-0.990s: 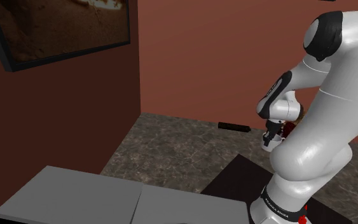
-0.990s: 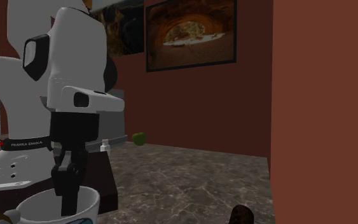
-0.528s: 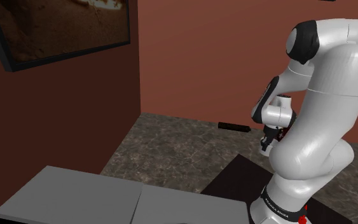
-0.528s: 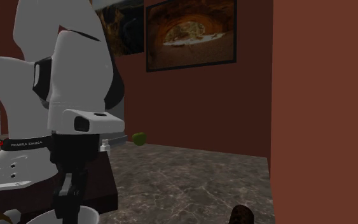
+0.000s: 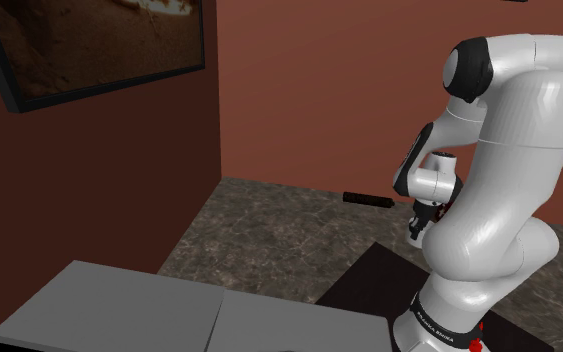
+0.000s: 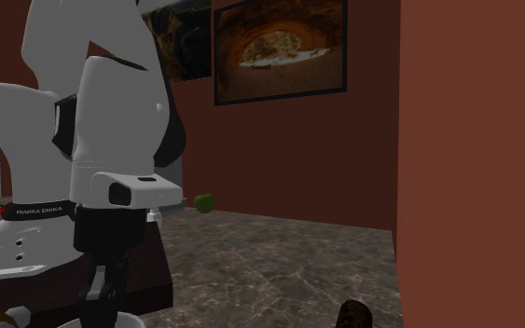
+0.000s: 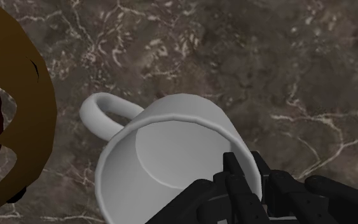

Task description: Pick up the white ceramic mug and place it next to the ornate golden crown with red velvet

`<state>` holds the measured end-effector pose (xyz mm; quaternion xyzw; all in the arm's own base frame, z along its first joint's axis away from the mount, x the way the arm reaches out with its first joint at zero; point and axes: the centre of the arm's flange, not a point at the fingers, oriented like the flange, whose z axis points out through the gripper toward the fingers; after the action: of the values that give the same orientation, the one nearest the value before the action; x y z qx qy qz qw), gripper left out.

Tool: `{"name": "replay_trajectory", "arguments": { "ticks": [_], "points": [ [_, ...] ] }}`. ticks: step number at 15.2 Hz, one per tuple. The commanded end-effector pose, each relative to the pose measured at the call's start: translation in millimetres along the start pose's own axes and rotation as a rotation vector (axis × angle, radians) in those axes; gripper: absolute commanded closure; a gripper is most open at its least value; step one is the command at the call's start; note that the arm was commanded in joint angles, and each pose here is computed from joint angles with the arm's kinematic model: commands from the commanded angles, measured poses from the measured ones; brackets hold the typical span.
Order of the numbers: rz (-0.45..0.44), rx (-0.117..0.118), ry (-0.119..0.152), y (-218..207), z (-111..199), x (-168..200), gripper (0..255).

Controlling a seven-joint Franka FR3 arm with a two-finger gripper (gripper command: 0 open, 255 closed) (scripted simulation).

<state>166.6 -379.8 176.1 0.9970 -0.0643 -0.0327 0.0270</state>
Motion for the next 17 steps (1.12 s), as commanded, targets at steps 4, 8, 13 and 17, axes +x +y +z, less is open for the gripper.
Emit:
{"name": "replay_trajectory", "arguments": {
  "ticks": [4,8,13,17],
  "points": [
    [0.000,0.000,0.000,0,0,0,0],
    [0.000,0.000,0.000,0,-13,0,0],
    [0.000,0.000,0.000,0,-50,0,0],
    [0.000,0.000,0.000,0,-50,0,0]
  ]
}}
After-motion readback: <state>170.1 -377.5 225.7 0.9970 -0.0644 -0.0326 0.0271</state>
